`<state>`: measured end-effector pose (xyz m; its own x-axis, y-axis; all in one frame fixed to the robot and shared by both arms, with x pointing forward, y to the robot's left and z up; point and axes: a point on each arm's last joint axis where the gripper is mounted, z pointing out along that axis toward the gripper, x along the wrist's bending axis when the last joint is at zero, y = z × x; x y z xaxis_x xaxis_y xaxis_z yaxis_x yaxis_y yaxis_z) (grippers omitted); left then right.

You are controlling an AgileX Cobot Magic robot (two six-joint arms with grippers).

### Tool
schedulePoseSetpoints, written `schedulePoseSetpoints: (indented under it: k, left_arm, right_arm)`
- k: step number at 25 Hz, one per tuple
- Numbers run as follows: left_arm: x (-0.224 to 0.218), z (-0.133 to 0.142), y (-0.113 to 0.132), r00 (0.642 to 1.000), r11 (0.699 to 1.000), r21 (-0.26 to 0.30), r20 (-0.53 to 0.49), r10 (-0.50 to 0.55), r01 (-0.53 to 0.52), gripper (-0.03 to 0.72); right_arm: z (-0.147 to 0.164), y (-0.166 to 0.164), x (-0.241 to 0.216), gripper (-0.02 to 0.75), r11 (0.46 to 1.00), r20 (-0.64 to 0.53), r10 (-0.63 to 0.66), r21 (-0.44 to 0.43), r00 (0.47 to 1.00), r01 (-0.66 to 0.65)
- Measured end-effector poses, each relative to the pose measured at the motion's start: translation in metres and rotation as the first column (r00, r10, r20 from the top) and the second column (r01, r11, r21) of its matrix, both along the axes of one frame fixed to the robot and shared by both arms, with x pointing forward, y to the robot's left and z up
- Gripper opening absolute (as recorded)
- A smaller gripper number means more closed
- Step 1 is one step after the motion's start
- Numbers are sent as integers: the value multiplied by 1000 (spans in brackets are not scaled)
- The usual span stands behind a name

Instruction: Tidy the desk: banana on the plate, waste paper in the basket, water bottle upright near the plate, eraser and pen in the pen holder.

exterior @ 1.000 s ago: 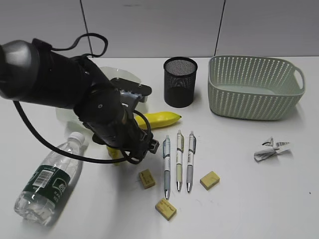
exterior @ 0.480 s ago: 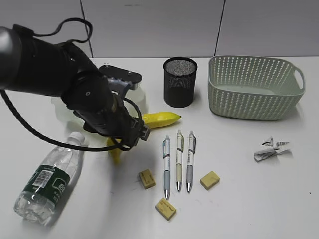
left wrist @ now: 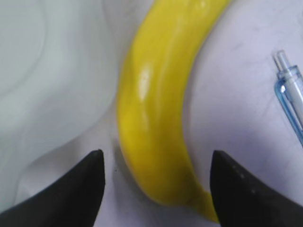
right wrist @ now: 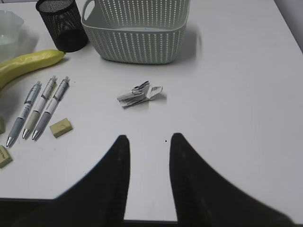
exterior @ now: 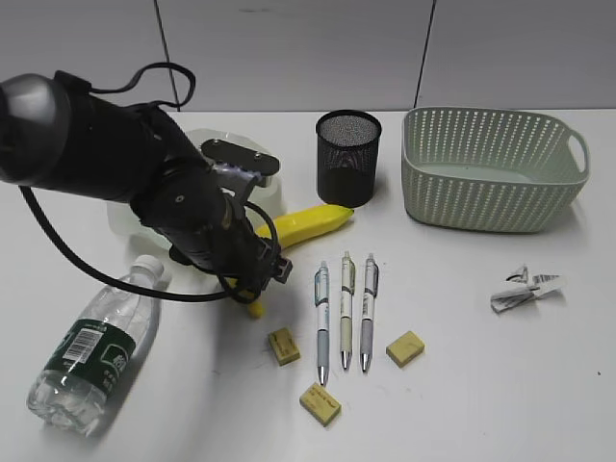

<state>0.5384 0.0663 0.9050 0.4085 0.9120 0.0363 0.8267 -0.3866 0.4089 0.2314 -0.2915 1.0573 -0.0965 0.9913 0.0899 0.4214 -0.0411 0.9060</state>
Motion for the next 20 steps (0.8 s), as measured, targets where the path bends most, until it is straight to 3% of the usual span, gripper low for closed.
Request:
schedulePoseSetpoints:
  k: [10,12,16,20]
  left_arm:
    - [3,-21,-5,1000,1000,-25,-15,17,-17,503]
    - [3,-21,-5,1000,999,-31,-17,22,-22,471]
    - [3,-21,-4,999,999,-37,-24,34,-35,313]
    - [1,-15,-4,998,997,-57,-33,59,-61,318]
  right_arm:
    - [0,0,0,245,1000,0,0,0,1000,0]
    - [0,0,0,245,1000,0,0,0,1000,0]
    - [0,0,0,245,1000,0,0,0,1000,0]
    - [0,0,0,245,1000,0,0,0,1000,0]
